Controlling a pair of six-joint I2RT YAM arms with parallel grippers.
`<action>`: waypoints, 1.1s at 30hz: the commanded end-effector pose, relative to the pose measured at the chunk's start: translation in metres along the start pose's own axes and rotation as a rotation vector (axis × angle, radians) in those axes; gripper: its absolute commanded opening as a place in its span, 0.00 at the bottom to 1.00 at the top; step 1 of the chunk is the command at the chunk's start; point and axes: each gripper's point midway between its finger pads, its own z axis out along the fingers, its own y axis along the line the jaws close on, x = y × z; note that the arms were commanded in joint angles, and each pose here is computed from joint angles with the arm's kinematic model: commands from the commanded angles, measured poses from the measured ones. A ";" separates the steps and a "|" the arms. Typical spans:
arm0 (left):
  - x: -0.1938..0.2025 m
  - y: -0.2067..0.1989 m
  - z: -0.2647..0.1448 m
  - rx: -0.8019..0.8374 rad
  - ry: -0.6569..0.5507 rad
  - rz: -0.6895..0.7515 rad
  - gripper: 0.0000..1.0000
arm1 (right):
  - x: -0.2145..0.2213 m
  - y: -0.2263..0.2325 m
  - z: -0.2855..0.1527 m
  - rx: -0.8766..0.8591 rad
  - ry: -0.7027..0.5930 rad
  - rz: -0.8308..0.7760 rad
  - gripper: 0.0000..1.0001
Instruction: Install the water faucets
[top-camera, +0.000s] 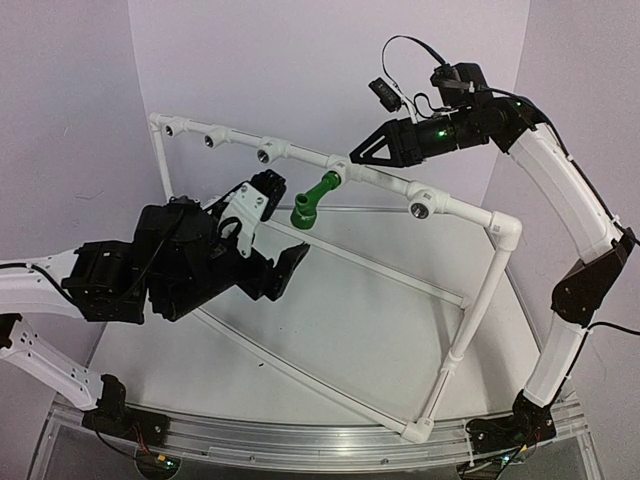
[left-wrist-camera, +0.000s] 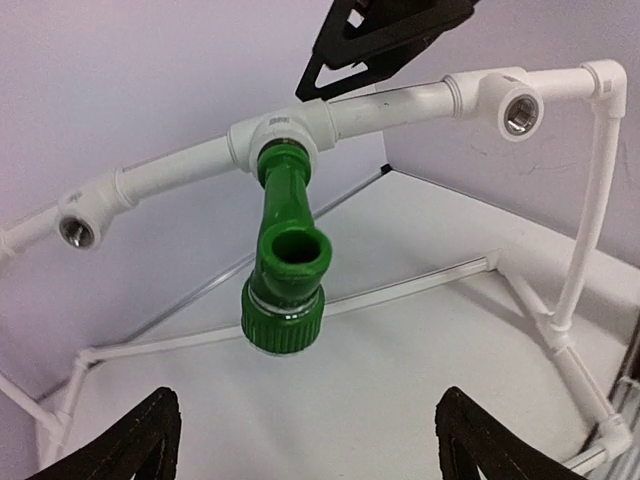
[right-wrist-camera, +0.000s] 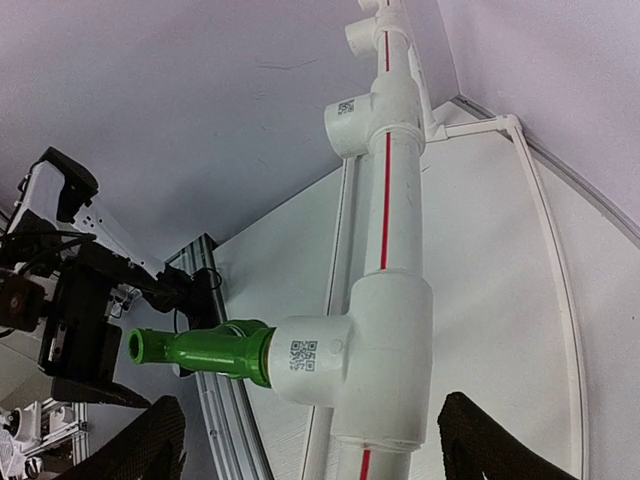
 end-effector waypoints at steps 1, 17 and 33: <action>-0.032 0.017 -0.001 -0.191 -0.068 0.318 0.87 | -0.004 0.005 -0.011 0.030 -0.019 -0.014 0.85; -0.042 -0.002 0.024 -0.278 -0.127 0.569 0.78 | 0.023 0.003 -0.006 0.009 0.054 0.018 0.86; -0.031 0.015 0.041 -0.315 -0.090 0.658 0.68 | 0.047 -0.004 -0.002 0.015 0.131 0.001 0.86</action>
